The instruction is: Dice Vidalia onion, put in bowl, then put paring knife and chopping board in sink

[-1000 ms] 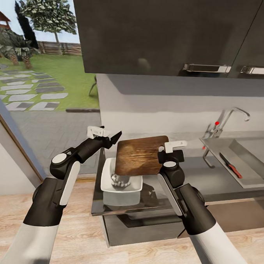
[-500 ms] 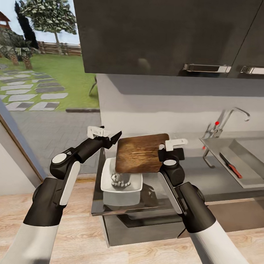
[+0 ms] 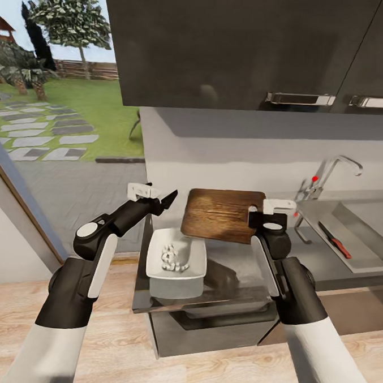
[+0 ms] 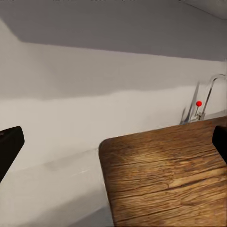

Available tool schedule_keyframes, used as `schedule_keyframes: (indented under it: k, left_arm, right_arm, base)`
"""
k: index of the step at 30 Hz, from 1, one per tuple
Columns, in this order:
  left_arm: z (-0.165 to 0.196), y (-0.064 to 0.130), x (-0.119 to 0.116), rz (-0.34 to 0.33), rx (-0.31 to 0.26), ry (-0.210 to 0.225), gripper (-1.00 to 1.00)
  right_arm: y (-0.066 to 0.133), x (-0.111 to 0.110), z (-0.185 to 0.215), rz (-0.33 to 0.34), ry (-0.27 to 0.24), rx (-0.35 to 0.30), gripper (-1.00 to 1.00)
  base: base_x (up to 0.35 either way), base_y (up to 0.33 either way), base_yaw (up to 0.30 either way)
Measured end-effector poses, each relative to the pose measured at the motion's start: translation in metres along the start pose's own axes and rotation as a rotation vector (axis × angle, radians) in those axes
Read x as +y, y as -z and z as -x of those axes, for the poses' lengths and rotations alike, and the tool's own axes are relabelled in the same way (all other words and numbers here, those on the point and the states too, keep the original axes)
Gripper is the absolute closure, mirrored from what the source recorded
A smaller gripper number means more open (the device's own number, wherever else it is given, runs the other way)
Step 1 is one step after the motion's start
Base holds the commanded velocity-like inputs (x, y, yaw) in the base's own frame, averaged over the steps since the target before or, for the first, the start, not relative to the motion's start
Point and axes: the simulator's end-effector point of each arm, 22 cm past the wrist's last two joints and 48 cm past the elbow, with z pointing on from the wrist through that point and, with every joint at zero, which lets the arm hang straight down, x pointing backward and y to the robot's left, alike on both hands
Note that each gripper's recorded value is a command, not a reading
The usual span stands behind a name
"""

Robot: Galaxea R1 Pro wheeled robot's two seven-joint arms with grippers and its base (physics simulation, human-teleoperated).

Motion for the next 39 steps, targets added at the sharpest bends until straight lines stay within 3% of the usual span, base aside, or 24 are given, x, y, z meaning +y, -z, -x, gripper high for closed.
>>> schedule_keyframes:
  k: [6, 15, 21, 32, 39]
  left_arm:
    - [0.0, 0.0, -0.002, -0.003, -0.001, 0.001, -1.0]
    - [-0.003, -0.005, -0.022, -0.043, 0.009, -0.011, -1.0]
    - [-0.004, -0.006, -0.029, -0.056, 0.013, -0.016, -1.0]
    - [-0.005, -0.007, -0.03, -0.058, 0.013, -0.016, -1.0]
    - [-0.005, -0.006, -0.029, -0.056, 0.013, -0.017, -1.0]
  right_arm:
    - [-0.015, -0.03, -0.005, 0.008, -0.105, 0.037, 1.0]
    - [-0.023, -0.053, -0.011, 0.002, -0.166, 0.063, 1.0]
    - [-0.03, -0.074, -0.018, 0.009, -0.242, 0.087, 1.0]
    - [-0.034, -0.089, -0.023, -0.001, -0.281, 0.099, 1.0]
    - [-0.034, -0.09, -0.024, -0.002, -0.286, 0.099, 1.0]
  base:
    - [0.03, -0.019, 0.0]
    - [0.103, -0.196, 0.0]
    - [0.115, -0.28, 0.0]
    - [0.097, -0.279, 0.0]
    - [0.011, -0.066, 0.0]
